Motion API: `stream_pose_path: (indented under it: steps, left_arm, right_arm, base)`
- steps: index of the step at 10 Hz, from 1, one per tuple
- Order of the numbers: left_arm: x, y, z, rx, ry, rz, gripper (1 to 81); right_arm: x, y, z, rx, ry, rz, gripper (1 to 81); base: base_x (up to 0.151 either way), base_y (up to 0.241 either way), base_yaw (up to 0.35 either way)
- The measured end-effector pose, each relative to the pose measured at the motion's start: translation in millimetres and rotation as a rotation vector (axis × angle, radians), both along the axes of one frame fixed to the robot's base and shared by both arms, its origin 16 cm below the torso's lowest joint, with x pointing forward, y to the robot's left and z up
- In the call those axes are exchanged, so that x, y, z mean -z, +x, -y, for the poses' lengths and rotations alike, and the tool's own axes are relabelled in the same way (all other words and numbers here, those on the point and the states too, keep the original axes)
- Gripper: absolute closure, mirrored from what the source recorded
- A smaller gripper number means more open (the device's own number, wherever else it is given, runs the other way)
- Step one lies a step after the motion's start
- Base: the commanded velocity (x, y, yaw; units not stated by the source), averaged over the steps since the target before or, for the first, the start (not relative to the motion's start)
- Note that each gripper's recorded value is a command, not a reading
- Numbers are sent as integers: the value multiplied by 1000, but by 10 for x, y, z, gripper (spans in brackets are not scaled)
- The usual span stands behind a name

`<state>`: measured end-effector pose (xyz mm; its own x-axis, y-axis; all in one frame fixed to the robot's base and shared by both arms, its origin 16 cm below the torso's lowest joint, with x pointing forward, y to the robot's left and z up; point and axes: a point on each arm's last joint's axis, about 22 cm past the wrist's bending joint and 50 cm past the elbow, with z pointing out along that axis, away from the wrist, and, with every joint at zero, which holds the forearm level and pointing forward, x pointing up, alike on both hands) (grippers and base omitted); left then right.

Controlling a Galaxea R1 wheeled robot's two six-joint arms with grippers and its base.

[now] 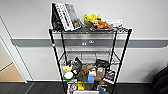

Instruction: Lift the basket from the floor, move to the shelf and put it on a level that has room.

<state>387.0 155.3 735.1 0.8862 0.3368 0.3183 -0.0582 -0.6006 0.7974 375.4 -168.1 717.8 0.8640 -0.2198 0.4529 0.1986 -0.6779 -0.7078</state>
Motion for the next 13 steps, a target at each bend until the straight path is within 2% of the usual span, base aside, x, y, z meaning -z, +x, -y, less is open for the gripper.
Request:
stream_pose_path:
  steps: [3, 13]
  left_arm:
    - [-76, -45, 20, 8, -14, 3, 811]
    - [-720, -203, 110, 26, -117, 61, 811]
  right_arm:
    - [-127, -50, 10, -5, 20, 9, 811]
    - [-694, -170, -4, -16, 107, 68, 811]
  base:
    - [93, 0, 0]
    - [94, 0, 0]
